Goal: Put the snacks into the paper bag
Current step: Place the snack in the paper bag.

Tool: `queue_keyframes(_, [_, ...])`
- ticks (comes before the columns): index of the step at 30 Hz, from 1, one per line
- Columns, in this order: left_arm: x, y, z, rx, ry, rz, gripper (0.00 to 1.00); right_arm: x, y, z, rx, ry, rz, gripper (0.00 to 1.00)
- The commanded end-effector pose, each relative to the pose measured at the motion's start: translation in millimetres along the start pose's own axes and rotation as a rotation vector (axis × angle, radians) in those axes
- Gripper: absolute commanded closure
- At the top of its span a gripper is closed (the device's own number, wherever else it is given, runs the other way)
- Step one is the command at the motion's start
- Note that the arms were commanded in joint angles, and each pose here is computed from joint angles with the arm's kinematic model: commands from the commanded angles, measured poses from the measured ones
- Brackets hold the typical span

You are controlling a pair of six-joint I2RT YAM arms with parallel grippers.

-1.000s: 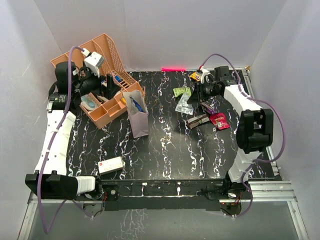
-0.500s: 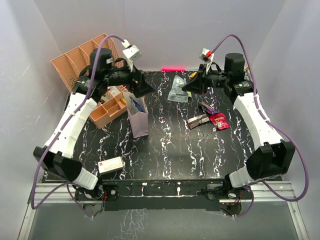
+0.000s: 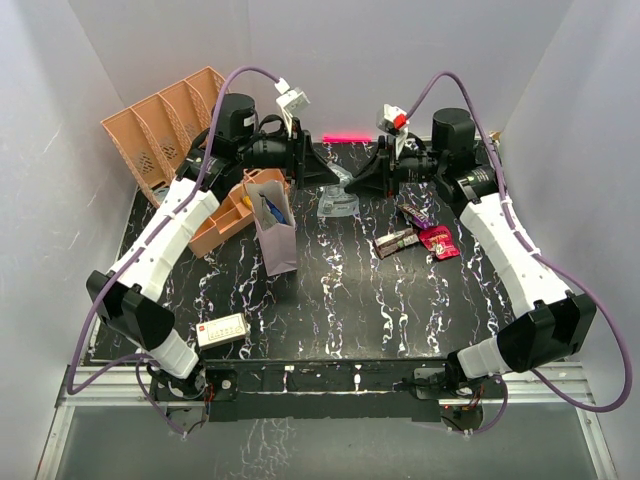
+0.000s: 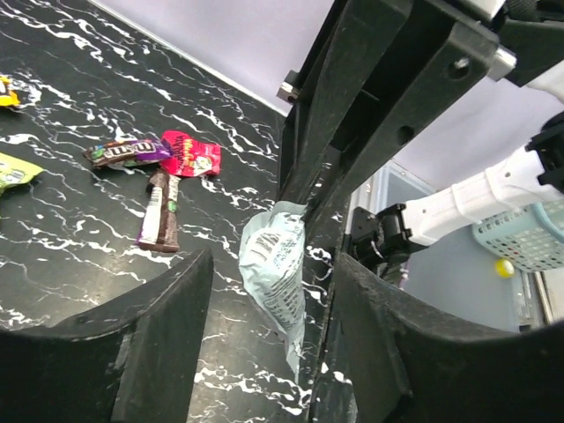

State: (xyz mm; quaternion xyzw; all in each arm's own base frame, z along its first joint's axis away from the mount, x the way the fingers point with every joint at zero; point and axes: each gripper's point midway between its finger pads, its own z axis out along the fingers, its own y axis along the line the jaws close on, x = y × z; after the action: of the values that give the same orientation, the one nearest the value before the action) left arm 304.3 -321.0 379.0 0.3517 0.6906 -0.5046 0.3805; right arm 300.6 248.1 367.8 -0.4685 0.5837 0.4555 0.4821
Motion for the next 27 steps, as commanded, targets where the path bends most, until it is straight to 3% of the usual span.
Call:
queue_keyframes(1, [-15, -24, -3, 0.088, -0.042, -0.023, 0.48, -17, 8, -1, -0.010, -0.017, -0.086, 0.86])
queue_keyframes(14, [-3, -22, -2, 0.097, -0.035, -0.049, 0.84, -11, 11, 4, -0.006, -0.005, -0.087, 0.86])
queue_keyframes(17, [-1, -23, -4, 0.095, -0.033, -0.033, 0.94, -8, 11, 3, 0.004, -0.002, -0.080, 0.80])
queue_keyframes(20, [0, -25, -7, 0.087, -0.031, -0.005, 1.00, -5, 11, 1, 0.027, 0.004, -0.079, 0.69])
queue_keyframes(24, [-3, -30, -15, 0.069, -0.026, 0.054, 1.00, 4, 7, -4, 0.081, 0.033, -0.086, 0.36])
queue_keyframes(27, [-7, -30, -25, 0.021, -0.023, 0.117, 1.00, 14, 1, -9, 0.148, 0.062, -0.093, 0.24])
